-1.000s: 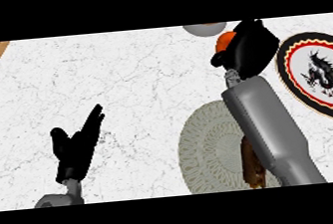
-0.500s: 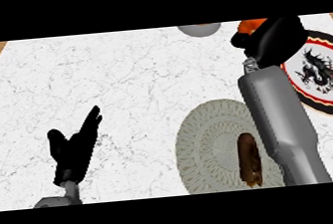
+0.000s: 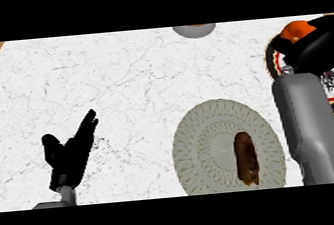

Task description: Pick the squash from the placemat and place it in the plate

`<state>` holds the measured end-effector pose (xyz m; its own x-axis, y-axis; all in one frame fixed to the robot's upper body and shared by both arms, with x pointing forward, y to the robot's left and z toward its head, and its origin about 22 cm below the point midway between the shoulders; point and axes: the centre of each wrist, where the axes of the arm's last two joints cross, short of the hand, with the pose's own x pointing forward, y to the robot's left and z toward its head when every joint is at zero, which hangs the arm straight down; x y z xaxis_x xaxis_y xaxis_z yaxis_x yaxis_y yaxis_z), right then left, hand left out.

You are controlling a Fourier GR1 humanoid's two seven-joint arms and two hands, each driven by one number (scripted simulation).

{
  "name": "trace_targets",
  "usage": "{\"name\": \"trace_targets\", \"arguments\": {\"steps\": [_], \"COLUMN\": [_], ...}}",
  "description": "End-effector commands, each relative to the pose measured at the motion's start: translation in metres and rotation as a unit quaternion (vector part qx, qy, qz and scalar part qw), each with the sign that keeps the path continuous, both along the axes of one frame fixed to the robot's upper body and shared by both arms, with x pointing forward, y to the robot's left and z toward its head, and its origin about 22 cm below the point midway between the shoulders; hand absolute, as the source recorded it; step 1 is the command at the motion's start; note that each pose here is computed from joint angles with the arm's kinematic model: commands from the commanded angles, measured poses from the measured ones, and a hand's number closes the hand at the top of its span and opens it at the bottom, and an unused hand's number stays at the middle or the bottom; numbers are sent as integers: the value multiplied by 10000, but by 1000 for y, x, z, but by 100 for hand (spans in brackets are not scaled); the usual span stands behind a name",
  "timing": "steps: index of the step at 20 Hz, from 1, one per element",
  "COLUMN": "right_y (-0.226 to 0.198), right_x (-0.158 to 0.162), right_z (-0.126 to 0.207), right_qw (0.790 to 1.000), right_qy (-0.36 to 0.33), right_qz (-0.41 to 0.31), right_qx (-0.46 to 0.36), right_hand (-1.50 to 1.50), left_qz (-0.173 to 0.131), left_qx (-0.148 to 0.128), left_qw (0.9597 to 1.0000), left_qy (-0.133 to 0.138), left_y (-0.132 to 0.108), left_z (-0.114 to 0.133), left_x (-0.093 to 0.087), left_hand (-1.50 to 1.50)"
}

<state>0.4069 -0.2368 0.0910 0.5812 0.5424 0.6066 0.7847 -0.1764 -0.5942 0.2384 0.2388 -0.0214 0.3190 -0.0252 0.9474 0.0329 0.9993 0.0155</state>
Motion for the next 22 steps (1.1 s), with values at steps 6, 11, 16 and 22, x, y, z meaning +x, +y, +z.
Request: {"name": "trace_targets", "arguments": {"steps": [6,11,16,22], "right_y": [-89,-124,-146,-158], "right_x": [-12,-13,-22,-22], "right_z": [-42,-48,-61,-55], "right_qw": [9920,9909,9757,9726], "right_qy": [-766,-823,547,488], "right_qz": [-892,-974,-1231,-568], "right_qx": [451,441,1729,2200], "right_hand": [150,150,-150,-150], "left_qz": [18,-3,61,-5], "left_qx": [-50,16,-55,-83], "left_qw": [9999,9997,9998,9999], "left_qy": [146,251,172,151], "left_y": [-5,-12,-9,-13], "left_z": [-8,-4,-13,-2], "left_x": [1,2,1,6], "left_hand": [0,0,0,0]}}
